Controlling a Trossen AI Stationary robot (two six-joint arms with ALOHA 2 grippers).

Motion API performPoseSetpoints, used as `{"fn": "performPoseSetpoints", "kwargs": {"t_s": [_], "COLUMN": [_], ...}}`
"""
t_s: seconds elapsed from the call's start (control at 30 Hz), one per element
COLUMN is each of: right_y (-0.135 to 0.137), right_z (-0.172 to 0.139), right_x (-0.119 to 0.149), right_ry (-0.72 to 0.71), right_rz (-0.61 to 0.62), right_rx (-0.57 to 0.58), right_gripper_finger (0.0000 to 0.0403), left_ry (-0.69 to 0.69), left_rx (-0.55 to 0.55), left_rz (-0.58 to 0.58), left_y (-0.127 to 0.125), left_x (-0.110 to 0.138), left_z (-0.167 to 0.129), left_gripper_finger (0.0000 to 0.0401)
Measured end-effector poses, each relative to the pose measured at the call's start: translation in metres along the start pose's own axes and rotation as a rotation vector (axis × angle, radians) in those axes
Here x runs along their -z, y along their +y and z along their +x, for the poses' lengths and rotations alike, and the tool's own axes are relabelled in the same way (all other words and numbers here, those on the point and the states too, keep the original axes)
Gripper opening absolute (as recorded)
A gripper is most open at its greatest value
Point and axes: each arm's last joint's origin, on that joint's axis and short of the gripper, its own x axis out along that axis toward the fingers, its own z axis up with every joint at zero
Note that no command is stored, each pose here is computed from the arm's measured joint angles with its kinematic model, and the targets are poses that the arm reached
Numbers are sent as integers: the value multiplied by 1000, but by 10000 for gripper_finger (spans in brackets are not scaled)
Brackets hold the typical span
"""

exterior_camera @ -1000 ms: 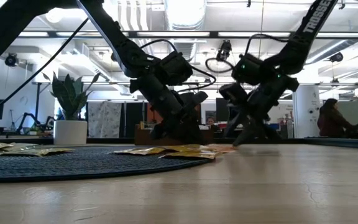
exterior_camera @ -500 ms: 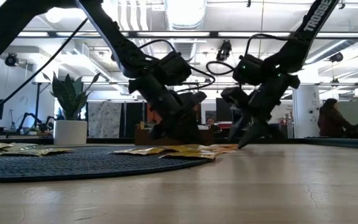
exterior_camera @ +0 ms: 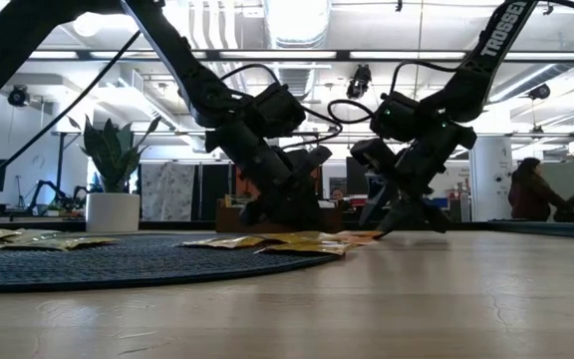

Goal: Pick & Place Tea
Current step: Put the white tea bag into the right section of the wooden organizer

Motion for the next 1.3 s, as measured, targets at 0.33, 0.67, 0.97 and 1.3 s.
{"fn": "performPoseSetpoints", "kwargs": {"t_s": [0.33,0.67,0.97,1.3], "right_y": [9,11,12,29], "right_z": [0,-1,-4,-34], "right_x": [-4,-7,-7,-7], "right_ry": [19,4,-2,-187], "right_rz": [-17,-65,-89,-361], "right_rx": [-39,-40,-39,54], "right_gripper_finger": [108,20,14,13], "left_ry": [-31,-52,-104,-184], "left_rx": [20,25,58,59], "left_rz": [-21,-17,-5,-7], "left_y": [-4,-8,-23,-36], "left_x": [-6,-14,-33,-54], "left_z": [0,-1,-23,-79], "left_gripper_finger": [96,96,96,96]}}
